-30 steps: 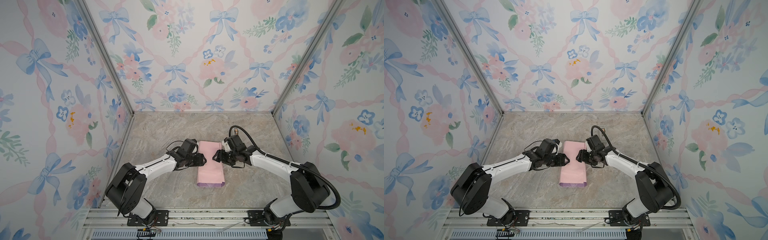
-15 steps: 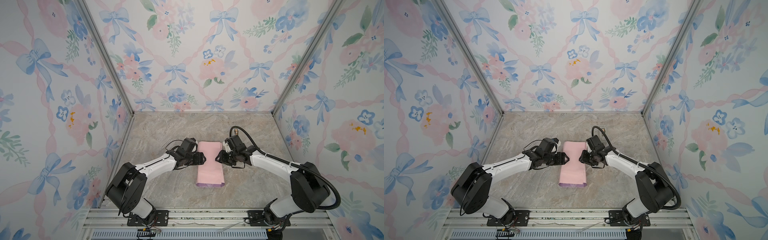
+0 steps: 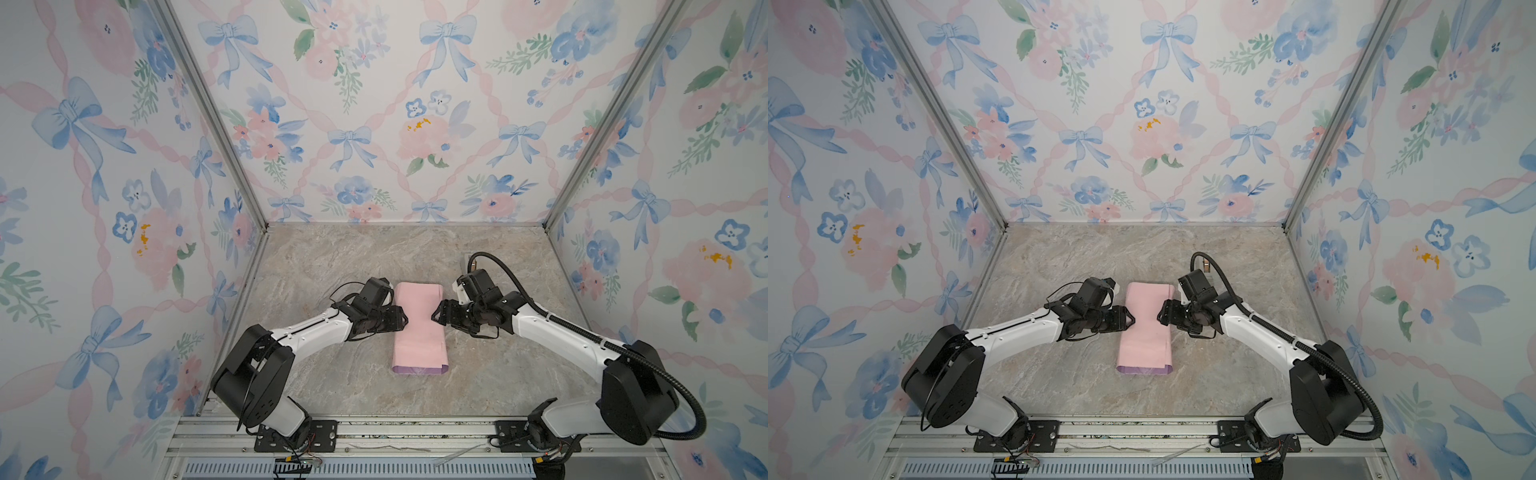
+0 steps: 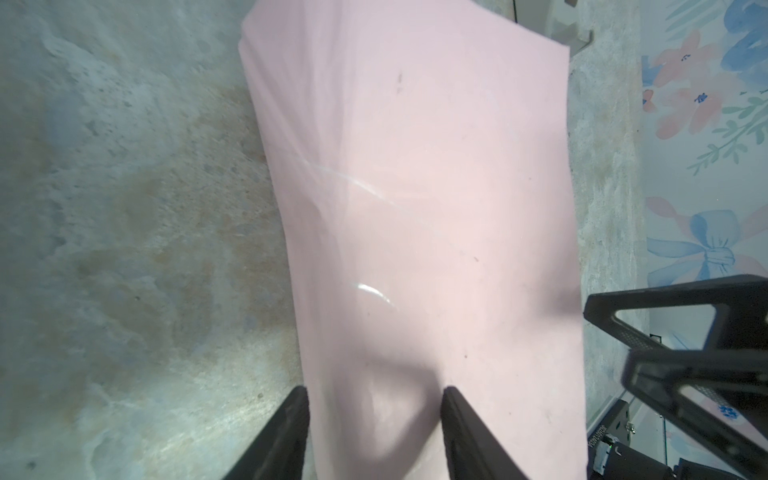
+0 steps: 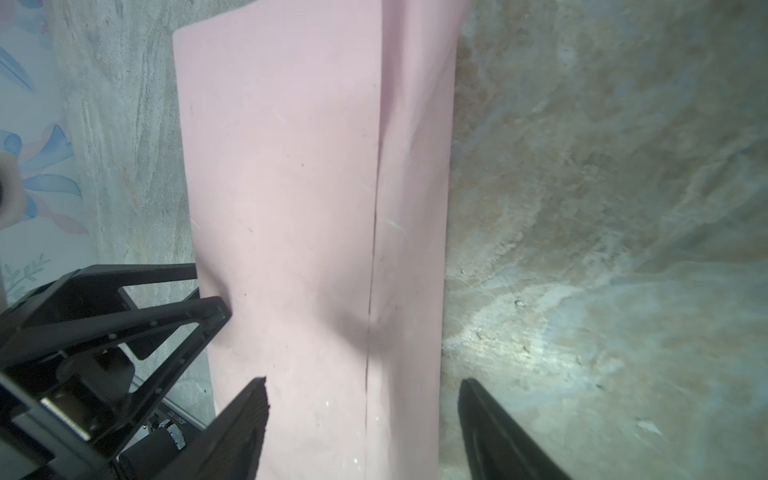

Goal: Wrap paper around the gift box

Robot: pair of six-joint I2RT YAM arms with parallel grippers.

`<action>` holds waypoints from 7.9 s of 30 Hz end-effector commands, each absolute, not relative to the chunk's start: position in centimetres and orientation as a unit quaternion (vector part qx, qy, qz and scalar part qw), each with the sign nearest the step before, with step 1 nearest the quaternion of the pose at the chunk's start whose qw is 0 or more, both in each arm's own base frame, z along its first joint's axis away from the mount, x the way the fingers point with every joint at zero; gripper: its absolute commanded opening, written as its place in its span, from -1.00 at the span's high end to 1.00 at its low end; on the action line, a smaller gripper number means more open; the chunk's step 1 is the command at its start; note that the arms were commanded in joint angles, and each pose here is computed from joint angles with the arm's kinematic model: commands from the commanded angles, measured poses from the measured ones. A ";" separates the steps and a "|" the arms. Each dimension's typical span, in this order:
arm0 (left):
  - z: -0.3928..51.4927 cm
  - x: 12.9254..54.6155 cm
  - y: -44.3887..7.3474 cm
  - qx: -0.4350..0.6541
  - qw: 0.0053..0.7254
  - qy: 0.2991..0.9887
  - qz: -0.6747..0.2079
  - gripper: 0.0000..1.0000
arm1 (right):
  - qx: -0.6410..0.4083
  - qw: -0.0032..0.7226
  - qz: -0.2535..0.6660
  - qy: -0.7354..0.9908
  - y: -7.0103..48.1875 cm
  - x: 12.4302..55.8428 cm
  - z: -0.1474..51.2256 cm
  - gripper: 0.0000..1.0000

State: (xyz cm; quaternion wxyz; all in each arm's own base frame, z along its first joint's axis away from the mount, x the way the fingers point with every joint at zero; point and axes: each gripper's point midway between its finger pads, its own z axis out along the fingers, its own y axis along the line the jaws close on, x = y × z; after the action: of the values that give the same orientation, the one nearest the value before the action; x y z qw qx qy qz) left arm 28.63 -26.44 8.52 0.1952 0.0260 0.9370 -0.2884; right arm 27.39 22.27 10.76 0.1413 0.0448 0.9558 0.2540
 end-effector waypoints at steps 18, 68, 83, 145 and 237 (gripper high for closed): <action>9.8 28.1 -27.6 0.006 0.201 0.929 -0.311 -0.12 | 0.029 0.115 0.258 0.959 25.7 27.1 9.7 -0.26; 14.8 28.9 -22.4 -0.013 0.297 0.900 -0.319 -0.04 | -0.029 0.114 0.218 0.969 27.3 29.4 8.2 0.26; 16.9 29.0 -26.7 0.085 0.284 0.881 -0.370 0.43 | -0.029 0.114 0.223 0.968 27.1 29.2 7.7 0.27; 7.7 29.4 -27.6 0.099 0.228 0.901 -0.354 0.65 | -0.033 0.280 0.289 0.915 11.5 41.0 16.3 -0.15; 8.6 31.0 -28.0 0.085 0.237 0.898 -0.361 0.67 | -0.050 0.125 0.481 0.866 10.1 47.4 6.3 0.83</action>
State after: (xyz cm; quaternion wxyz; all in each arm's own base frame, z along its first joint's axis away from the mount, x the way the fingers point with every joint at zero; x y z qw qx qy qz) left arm 31.10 -28.69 9.93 0.2562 0.0930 0.8846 -0.3785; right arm 48.28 9.44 6.15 0.1503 -0.0627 0.8729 0.4599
